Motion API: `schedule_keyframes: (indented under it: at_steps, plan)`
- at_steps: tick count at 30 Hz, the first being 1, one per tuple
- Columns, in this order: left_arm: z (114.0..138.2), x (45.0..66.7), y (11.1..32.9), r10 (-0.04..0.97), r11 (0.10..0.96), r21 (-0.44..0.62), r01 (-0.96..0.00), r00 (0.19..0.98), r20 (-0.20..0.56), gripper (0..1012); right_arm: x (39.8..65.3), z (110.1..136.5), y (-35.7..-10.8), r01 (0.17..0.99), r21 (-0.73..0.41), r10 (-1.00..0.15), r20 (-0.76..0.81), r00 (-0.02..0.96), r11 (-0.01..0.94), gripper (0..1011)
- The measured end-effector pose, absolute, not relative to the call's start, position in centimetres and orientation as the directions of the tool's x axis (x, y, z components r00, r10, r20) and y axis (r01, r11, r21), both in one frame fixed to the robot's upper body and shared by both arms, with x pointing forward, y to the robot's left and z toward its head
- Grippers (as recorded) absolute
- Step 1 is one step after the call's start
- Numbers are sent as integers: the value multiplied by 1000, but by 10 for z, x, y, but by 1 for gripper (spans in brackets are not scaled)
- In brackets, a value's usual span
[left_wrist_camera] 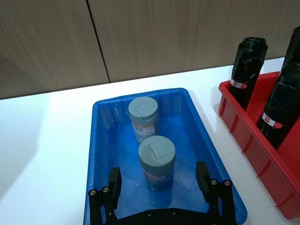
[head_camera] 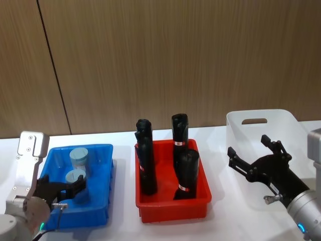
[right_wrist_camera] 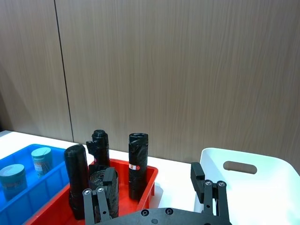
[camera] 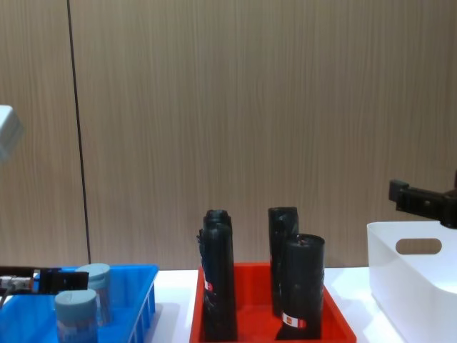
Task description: Pick the cotton swabs from the blue box and place them into the white box.
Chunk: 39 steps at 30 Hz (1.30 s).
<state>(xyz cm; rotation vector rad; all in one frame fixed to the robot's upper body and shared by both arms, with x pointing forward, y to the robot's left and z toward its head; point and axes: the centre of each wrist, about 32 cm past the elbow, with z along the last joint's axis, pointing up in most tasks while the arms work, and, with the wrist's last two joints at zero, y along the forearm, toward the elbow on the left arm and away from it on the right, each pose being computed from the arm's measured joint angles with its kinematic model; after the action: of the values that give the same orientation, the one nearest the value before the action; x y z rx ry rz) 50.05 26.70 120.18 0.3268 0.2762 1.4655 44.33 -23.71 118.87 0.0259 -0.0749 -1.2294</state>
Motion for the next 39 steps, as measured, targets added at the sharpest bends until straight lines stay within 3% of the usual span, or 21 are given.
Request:
schedule_keyframes:
  at_steps: [39]
  plan:
    - [1177, 558, 277, 992, 128, 444, -887, 117, -52, 1004, 443, 1189, -237, 940, 60, -942, 43, 333, 335, 1002]
